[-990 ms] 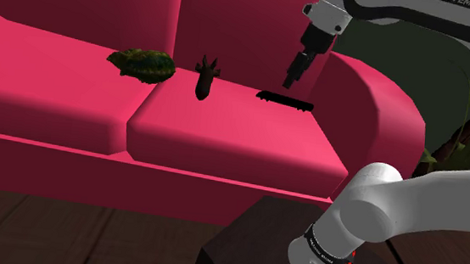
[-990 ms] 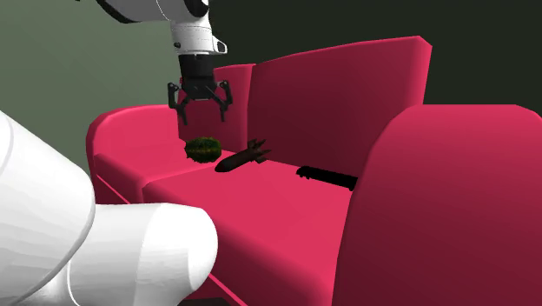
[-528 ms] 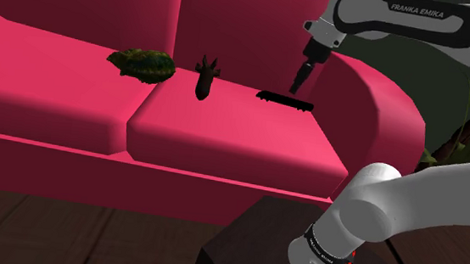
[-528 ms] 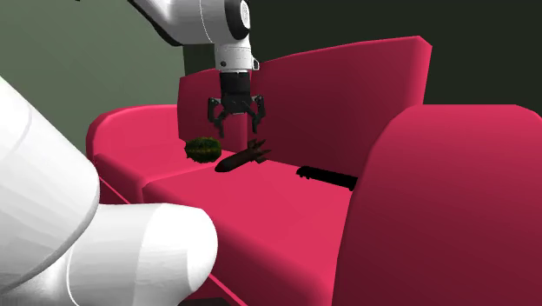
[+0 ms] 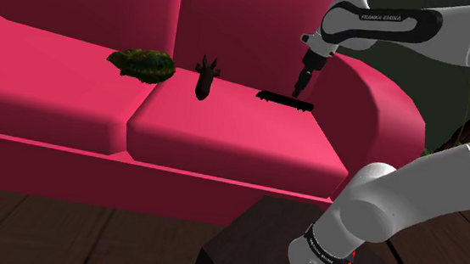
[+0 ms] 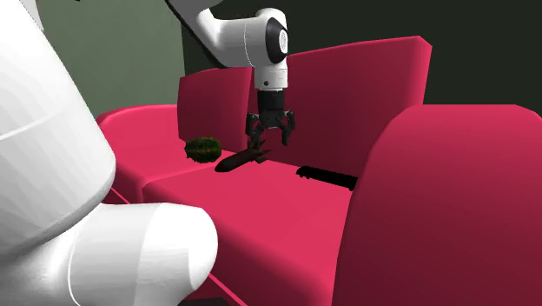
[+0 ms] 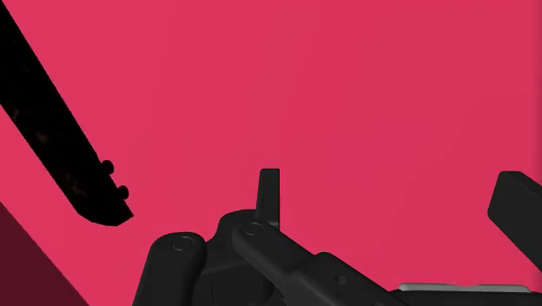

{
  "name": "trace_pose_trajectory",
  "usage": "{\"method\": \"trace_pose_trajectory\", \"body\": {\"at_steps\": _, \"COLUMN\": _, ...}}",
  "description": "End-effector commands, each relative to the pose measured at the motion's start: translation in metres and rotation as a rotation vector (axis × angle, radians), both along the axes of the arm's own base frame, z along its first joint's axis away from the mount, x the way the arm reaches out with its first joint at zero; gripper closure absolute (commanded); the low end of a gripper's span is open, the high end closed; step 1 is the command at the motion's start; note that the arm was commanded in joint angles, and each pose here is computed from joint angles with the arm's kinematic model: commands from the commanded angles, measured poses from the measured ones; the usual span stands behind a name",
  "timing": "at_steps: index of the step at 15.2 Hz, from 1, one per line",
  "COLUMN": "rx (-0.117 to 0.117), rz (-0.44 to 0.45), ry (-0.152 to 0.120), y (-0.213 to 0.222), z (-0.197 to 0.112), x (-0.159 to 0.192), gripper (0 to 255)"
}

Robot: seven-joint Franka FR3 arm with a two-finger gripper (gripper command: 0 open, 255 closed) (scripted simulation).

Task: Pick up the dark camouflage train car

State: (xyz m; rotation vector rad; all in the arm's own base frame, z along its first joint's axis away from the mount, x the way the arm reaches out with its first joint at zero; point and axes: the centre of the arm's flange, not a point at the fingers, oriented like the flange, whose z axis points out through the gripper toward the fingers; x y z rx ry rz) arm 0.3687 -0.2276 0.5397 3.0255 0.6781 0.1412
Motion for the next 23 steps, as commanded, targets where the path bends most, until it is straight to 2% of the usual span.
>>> {"method": "trace_pose_trajectory", "body": {"at_steps": 1, "rx": -0.002, "rz": 0.031, "ry": 0.007, "y": -0.024, "z": -0.008, "x": 0.010, "gripper": 0}}
{"method": "trace_pose_trajectory", "body": {"at_steps": 20, "rx": 0.000, "rz": 0.294, "ry": 0.070, "y": -0.231, "z": -0.105, "x": 0.126, "gripper": 0}}
{"method": "trace_pose_trajectory", "body": {"at_steps": 23, "rx": 0.000, "rz": 0.305, "ry": 0.073, "y": -0.239, "z": -0.119, "x": 0.132, "gripper": 0}}
